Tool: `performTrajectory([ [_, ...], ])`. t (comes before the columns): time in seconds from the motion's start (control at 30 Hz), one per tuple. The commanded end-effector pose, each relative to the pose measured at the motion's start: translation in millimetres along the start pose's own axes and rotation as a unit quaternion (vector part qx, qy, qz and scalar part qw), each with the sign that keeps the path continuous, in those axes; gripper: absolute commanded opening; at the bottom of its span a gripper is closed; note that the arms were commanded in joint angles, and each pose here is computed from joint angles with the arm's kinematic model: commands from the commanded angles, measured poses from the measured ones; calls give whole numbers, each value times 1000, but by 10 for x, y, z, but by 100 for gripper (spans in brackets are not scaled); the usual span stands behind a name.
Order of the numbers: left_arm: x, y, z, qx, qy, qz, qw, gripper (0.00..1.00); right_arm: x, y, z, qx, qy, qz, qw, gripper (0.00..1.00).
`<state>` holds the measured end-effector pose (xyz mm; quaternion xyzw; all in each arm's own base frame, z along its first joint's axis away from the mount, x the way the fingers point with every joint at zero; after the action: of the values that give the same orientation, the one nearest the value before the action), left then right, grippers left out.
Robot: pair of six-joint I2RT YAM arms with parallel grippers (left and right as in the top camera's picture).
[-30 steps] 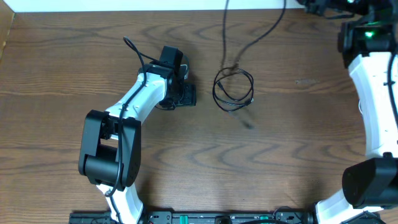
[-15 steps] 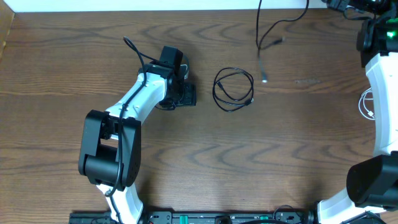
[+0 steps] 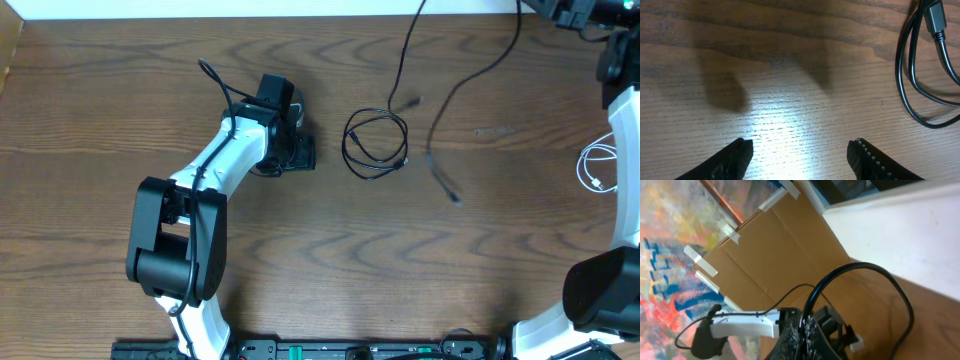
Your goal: Untangle cables
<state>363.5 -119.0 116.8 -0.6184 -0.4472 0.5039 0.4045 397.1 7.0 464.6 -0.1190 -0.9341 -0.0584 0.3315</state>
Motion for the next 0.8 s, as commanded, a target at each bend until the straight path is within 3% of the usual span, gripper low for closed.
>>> performTrajectory([
  [0.0, 40, 51, 17, 8, -5, -8, 1000, 66, 20, -108, -6, 3, 11, 5, 1000, 1],
  [0.77, 40, 51, 17, 8, -5, -9, 1000, 66, -209, -548, 49, -37, 103, 53, 993, 2],
])
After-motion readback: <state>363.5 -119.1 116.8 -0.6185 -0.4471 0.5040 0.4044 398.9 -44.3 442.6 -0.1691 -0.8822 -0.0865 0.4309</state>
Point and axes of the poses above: each gripper's point midway between its finger pads, its own y axis out along the fingers, its own x axis along the line the jaws close on, z = x × y, the point moved 9 cm from there along -y, back along the fingers, and after that the axes turned 3 degrees about y, right-handed, at the moved point
